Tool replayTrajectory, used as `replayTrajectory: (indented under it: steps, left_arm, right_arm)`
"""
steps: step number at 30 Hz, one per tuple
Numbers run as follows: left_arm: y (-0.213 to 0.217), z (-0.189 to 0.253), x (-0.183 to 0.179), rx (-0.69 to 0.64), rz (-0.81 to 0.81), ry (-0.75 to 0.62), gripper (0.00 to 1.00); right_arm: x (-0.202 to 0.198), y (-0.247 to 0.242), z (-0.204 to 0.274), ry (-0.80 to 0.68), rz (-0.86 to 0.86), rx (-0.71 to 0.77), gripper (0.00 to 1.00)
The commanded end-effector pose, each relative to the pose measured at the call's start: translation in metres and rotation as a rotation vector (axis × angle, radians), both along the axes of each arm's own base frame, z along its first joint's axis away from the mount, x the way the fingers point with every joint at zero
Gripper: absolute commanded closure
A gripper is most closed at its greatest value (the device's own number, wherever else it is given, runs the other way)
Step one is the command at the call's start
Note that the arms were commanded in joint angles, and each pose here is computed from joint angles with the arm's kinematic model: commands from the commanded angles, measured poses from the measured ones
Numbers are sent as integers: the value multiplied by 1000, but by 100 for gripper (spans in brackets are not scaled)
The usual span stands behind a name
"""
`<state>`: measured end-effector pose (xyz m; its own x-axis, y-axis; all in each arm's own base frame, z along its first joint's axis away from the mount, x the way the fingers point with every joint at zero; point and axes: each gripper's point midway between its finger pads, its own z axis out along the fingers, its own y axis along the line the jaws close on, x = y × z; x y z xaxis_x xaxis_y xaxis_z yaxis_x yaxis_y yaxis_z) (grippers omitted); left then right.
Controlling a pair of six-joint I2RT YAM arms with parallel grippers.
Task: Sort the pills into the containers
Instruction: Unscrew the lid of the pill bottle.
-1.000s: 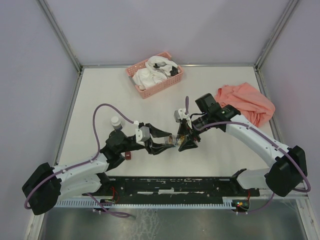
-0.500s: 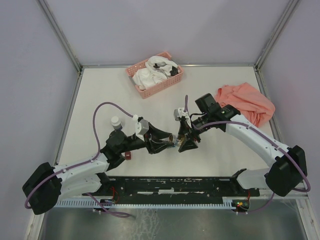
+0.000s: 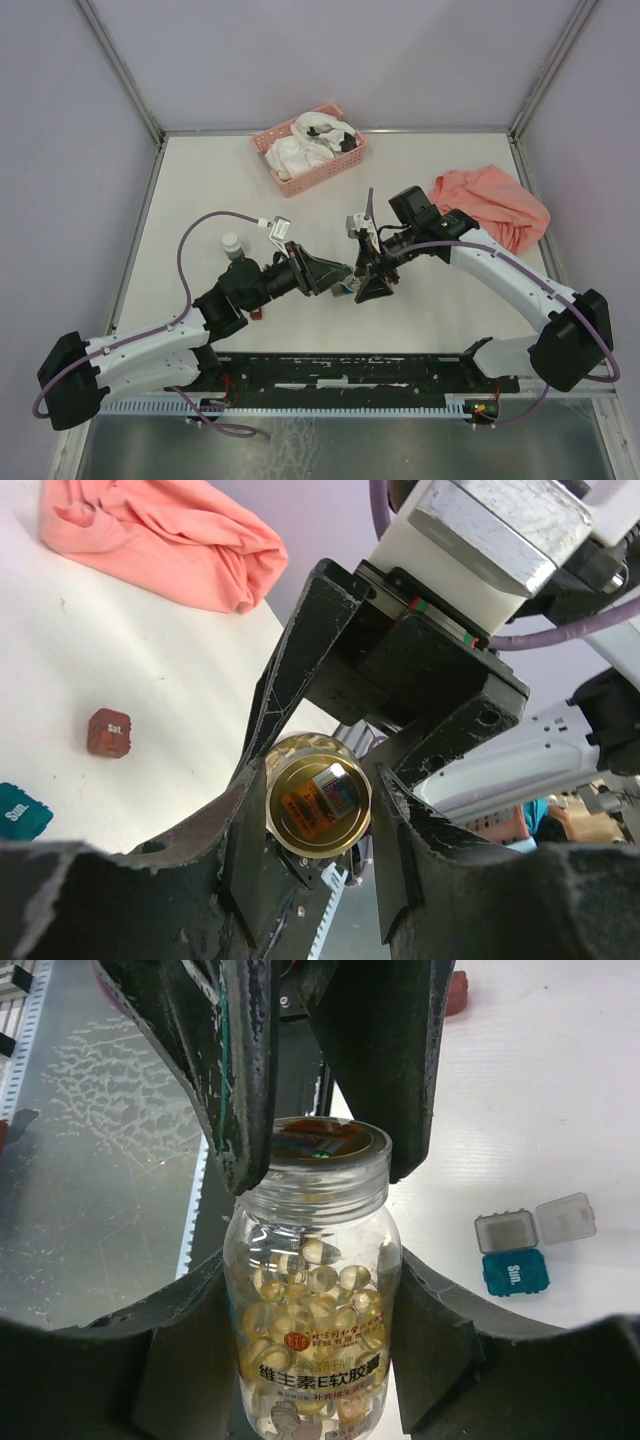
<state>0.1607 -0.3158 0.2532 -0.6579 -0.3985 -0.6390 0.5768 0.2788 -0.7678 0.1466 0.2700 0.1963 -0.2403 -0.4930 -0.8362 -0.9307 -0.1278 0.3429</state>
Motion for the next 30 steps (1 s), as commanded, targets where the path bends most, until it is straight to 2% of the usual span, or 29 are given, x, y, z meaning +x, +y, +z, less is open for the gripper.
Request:
replayTrajectory:
  steps: [1,4,5,6,10,15,18,26,30]
  left_arm:
    - [10,-7,18,43,146,95,97]
    - [16,-14,22,87,176,52,97]
    - [18,-15,23,96,182,33,94]
    - [20,-15,23,106,186,10,88]
    - [28,-3,22,116,191,-109,52]
    - [40,11,19,123,207,-303,25]
    - [48,15,16,126,214,-403,13]
    - [46,21,-26,138,62,-1045,6]
    - [34,21,-26,225,15,-1247,4]
  right_arm:
    - [30,7,13,-158,-49,42,98]
    - [31,7,14,-155,-49,47,98]
    - [31,7,14,-156,-49,48,98]
    - [30,7,14,-154,-47,47,98]
    - [29,7,14,-155,-39,50,98]
    - [26,6,13,-156,-21,54,98]
    - [25,6,14,-159,-11,59,98]
    - [20,2,12,-178,24,57,98]
    - [18,1,12,-187,40,57,98]
